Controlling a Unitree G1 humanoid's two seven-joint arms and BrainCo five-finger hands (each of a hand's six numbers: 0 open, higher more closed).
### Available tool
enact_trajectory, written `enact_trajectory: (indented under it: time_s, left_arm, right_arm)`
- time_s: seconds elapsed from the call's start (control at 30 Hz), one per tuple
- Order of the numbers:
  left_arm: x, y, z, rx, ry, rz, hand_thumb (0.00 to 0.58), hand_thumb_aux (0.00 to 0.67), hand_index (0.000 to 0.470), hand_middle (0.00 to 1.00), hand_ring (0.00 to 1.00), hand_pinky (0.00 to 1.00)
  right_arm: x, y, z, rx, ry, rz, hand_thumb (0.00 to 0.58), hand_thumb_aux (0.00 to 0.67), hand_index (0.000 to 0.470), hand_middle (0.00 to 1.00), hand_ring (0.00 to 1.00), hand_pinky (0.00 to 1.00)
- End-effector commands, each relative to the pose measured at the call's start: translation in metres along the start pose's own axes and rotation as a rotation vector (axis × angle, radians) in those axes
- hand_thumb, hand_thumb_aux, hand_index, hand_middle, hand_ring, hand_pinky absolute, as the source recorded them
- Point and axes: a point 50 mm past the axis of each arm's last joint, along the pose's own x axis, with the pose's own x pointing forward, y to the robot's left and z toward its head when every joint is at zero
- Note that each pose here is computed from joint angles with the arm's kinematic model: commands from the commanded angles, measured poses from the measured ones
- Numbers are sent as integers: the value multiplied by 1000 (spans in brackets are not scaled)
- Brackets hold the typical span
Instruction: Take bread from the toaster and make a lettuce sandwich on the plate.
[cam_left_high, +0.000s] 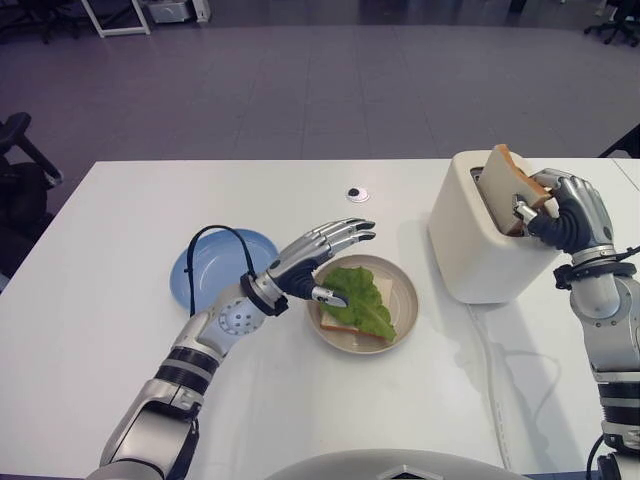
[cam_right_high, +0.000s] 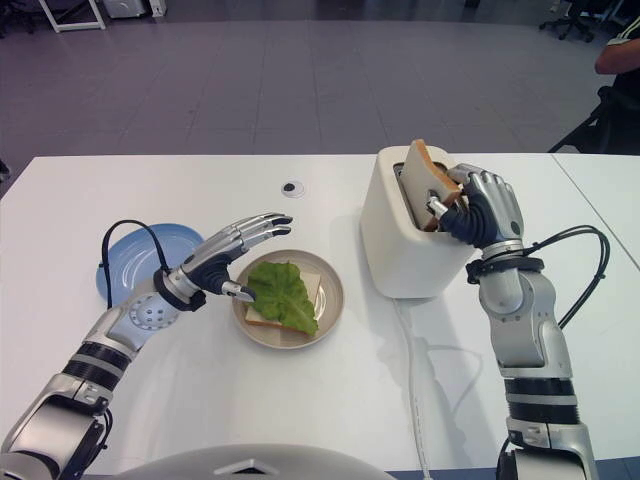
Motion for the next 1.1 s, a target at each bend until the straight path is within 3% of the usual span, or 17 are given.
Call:
enact_trajectory:
  time_s: [0.03, 0.27, 0.5, 0.77, 1.1]
  left_arm:
    - [-3, 4, -1, -6, 9, 19, 0, 0, 0, 0, 0, 0]
    - [-11, 23, -8, 19, 41, 76, 0, 0, 0, 0, 0, 0]
    - [-23, 56, -3, -98, -28, 247, 0, 0, 0, 0, 0, 0]
    - [-35, 70, 29, -454, -295, 287, 0, 0, 0, 0, 0, 0]
    - [-47, 35, 51, -517, -381, -74, 0, 0, 0, 0, 0, 0]
  right_arm:
    - [7, -15, 15, 68, -74, -98, 580, 670, 470, 1000, 1000, 1000]
    - [5, -35, 48, 264, -248, -204, 580, 670, 470, 1000, 1000, 1000]
    - [-2, -16, 78, 486, -380, -9, 580, 670, 470, 1000, 1000, 1000]
    - [-17, 67, 102, 572, -371, 457, 580, 670, 470, 1000, 1000, 1000]
    - [-29, 141, 92, 577, -255, 693, 580, 670, 470, 1000, 1000, 1000]
